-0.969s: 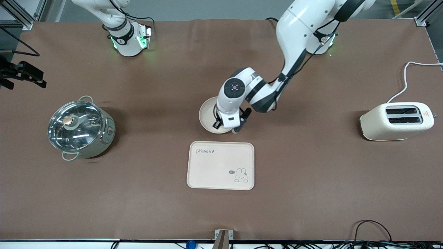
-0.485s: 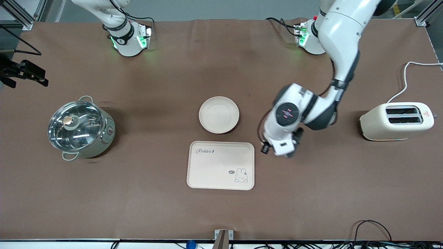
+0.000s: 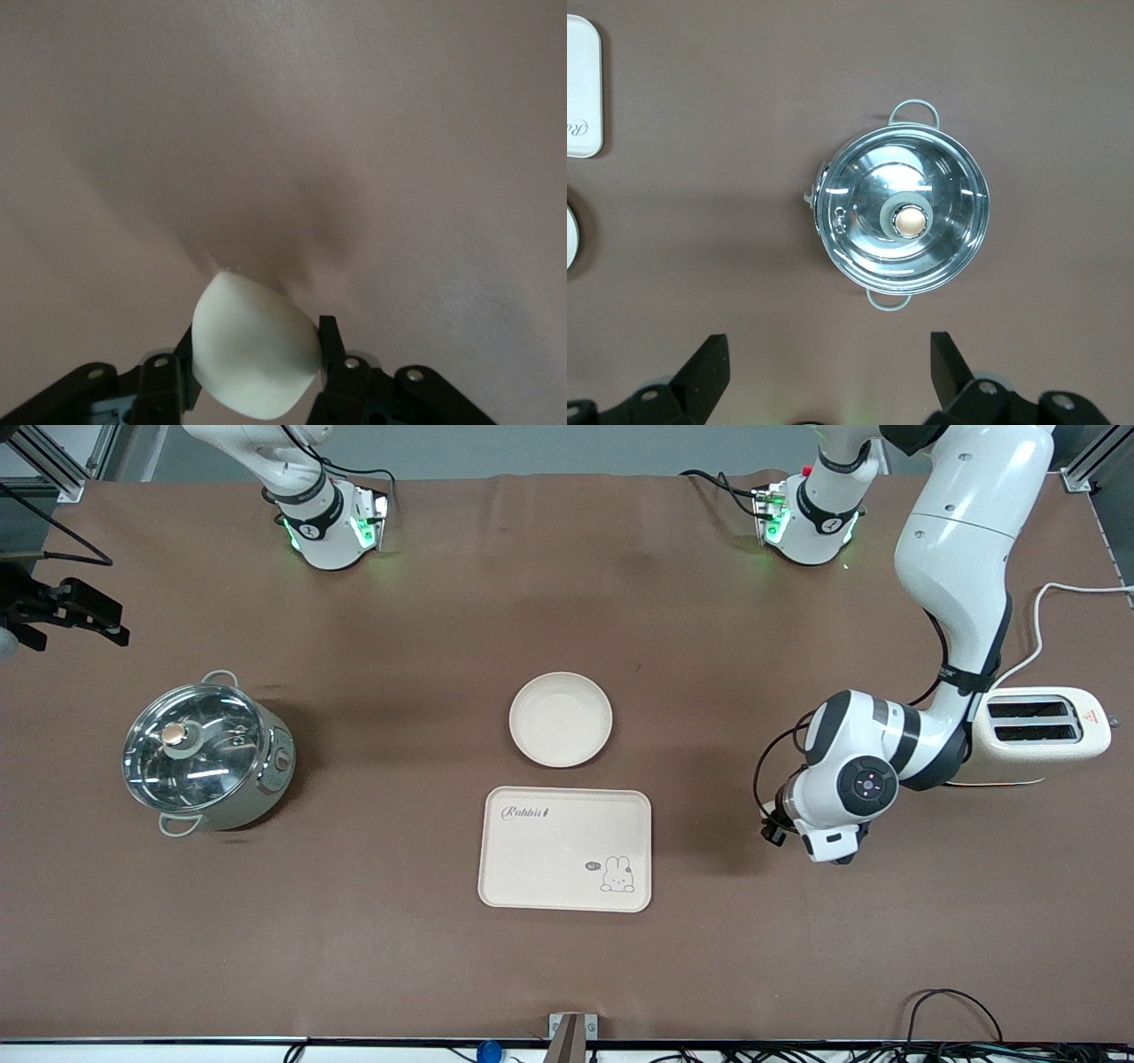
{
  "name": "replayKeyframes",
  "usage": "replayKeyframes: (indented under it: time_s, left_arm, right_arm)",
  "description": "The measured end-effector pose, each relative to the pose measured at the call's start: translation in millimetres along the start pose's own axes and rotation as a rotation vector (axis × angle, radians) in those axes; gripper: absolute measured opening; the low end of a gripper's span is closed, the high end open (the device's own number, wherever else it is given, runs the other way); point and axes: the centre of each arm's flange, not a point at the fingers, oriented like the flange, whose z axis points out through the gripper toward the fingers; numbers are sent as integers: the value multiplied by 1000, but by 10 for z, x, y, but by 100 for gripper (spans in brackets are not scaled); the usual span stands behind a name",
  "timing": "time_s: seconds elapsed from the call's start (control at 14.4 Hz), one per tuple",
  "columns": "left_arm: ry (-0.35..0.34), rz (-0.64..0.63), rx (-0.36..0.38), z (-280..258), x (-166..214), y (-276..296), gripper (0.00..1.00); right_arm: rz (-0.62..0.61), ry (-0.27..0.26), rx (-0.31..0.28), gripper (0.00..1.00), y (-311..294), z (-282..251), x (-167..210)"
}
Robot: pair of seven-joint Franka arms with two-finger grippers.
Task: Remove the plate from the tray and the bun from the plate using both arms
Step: 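Carry the bun toward the toaster and lower it onto the table, then open the left gripper and raise it away from the bun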
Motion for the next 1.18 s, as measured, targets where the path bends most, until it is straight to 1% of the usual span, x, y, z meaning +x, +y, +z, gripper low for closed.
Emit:
replayKeyframes:
  time_s: [0.07, 0.14, 0.21, 0.28, 0.35, 0.48, 0.55, 0.69, 0.83, 0.97, 1.18]
  left_arm:
    - [-5, 11, 6, 38, 80, -37, 56]
    - [-9, 17, 11, 72, 148, -69, 62]
    - [-12, 17, 14, 99, 202, -93, 62]
    - [-15, 24, 16, 115, 240, -109, 65]
    - [-16, 33, 16, 121, 272, -121, 73]
    - [-17, 42, 14, 113, 318, -136, 92]
    - [-15, 46, 10, 93, 326, -131, 99]
    - [-5, 65, -13, -53, 328, -97, 100]
    - [22, 114, -53, -395, 334, -74, 100]
    - [62, 202, -85, -976, 336, -102, 100]
    - [137, 378, -124, -1947, 305, -283, 100]
  right_arm:
    - [0, 0, 0, 100, -1, 0, 0]
    - [0, 0, 0, 100, -1, 0, 0]
    - [0, 0, 0, 100, -2, 0, 0]
    - [0, -1, 0, 100, -2, 0, 0]
    - [0, -3, 0, 100, -3, 2, -3]
    - [-1, -4, 1, 100, -3, 4, -4]
    - [-1, -4, 1, 100, -4, 4, -4]
    - [-2, -4, 0, 100, -9, 3, -4]
    - [-6, -4, 0, 100, -34, 1, 0]
    - [-15, -2, 0, 100, -78, -3, 5]
    - [-18, -2, -1, 100, -96, -7, 7]
